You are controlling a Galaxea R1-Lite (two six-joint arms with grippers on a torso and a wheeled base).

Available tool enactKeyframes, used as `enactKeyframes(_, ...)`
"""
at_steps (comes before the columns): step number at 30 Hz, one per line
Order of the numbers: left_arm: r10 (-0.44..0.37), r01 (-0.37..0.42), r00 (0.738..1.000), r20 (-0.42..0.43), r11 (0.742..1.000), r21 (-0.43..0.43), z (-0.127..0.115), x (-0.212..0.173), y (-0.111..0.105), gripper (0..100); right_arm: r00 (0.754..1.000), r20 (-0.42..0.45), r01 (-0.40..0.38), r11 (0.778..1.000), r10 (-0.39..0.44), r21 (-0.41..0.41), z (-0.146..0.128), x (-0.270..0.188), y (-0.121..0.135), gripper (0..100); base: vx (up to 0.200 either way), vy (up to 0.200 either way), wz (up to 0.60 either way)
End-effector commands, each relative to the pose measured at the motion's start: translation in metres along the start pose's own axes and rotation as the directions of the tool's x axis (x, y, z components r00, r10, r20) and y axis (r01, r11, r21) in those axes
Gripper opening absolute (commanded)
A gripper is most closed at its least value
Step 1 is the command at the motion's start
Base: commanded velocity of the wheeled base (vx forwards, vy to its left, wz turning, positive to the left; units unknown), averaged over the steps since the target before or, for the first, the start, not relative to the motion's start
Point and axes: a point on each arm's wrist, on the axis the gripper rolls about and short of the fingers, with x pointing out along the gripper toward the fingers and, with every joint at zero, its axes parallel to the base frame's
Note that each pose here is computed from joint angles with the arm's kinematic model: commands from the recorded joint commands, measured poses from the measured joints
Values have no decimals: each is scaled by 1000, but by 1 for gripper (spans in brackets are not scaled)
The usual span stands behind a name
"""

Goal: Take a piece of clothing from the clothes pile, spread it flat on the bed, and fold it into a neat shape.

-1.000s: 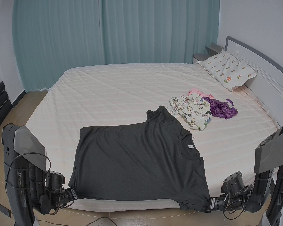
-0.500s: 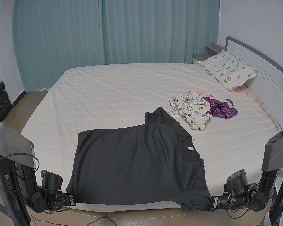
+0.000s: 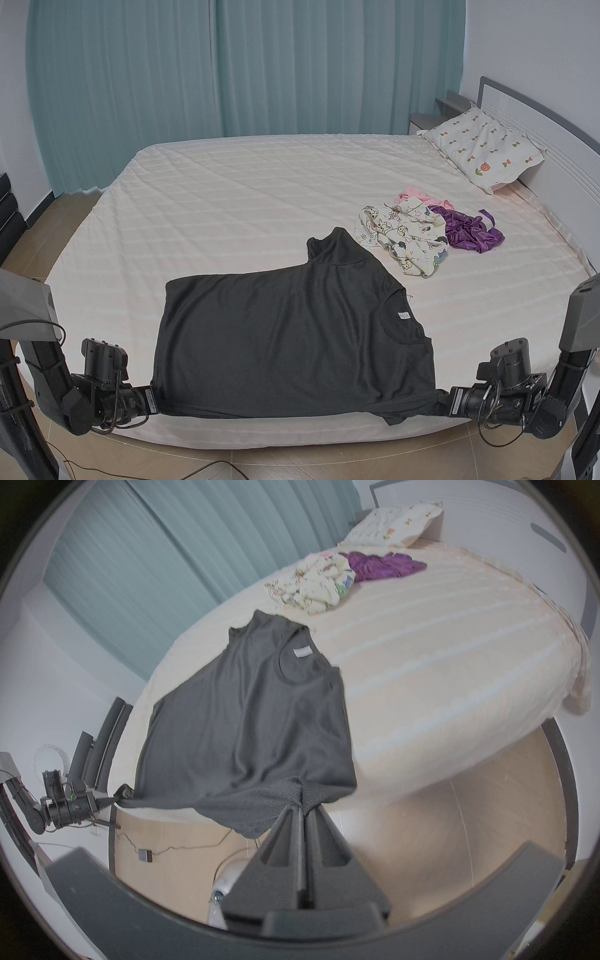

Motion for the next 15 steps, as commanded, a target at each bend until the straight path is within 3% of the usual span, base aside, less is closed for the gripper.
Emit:
enactKeyframes(1,-51,52,995,80,999,-12,31,-7,-10,0,994,102,-31,1000,30,5,28,13,6,0,0,0,0)
enactKeyframes(10,-41,40,999,-19,998,-53,64,-5,-22,0,985,163,-48,999,51,-22,52,24,14,0,0,0,0)
enactKeyframes(15,-52,44,988,-145,997,-58,89,-12,-33,0,984,167,-57,998,60,-21,72,27,18,0,0,0,0)
